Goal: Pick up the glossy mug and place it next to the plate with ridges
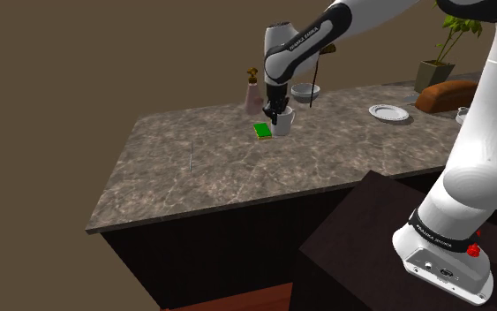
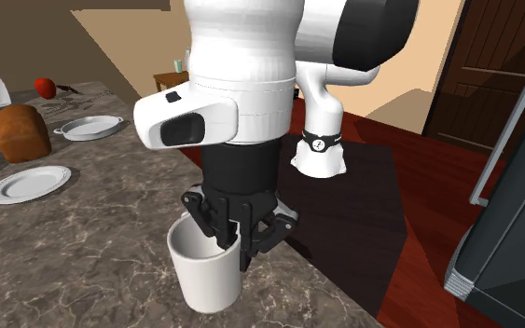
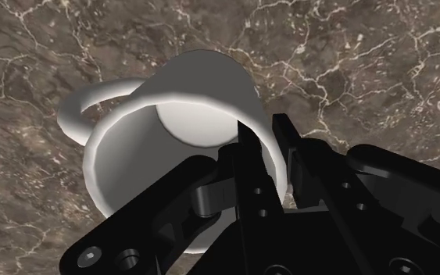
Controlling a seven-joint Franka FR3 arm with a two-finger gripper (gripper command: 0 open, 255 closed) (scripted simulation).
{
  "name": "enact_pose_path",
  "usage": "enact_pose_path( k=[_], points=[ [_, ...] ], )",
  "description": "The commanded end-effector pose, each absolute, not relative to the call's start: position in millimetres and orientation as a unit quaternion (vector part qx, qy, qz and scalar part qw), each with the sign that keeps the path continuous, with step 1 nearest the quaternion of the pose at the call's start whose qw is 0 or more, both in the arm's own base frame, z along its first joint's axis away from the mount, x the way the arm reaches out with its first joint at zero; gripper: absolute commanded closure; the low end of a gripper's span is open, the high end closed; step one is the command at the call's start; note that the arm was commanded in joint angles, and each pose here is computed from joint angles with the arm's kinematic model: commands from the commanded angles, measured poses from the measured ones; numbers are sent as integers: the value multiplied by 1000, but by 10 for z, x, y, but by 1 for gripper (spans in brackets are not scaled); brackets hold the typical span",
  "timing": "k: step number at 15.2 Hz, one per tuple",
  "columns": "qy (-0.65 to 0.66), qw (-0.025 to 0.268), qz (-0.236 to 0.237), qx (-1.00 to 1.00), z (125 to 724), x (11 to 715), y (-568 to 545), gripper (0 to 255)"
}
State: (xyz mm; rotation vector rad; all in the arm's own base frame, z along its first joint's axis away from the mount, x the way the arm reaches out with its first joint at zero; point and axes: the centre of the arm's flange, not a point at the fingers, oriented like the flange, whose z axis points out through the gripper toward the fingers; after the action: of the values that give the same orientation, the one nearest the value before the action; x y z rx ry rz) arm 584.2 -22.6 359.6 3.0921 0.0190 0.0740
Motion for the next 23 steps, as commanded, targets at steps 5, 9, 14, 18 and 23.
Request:
enact_pose_path(
  k=[5, 9, 14, 18, 23],
  points=[
    [6, 24, 24, 999, 3907, 5829, -234, 255],
    [6, 24, 24, 999, 3950, 5743, -620, 255],
    [6, 24, 24, 999, 3952, 5601, -1265, 255],
    [6, 24, 24, 999, 3954, 5487, -1780, 255],
    [6, 24, 24, 999, 3956, 5345, -2424, 255]
  ],
)
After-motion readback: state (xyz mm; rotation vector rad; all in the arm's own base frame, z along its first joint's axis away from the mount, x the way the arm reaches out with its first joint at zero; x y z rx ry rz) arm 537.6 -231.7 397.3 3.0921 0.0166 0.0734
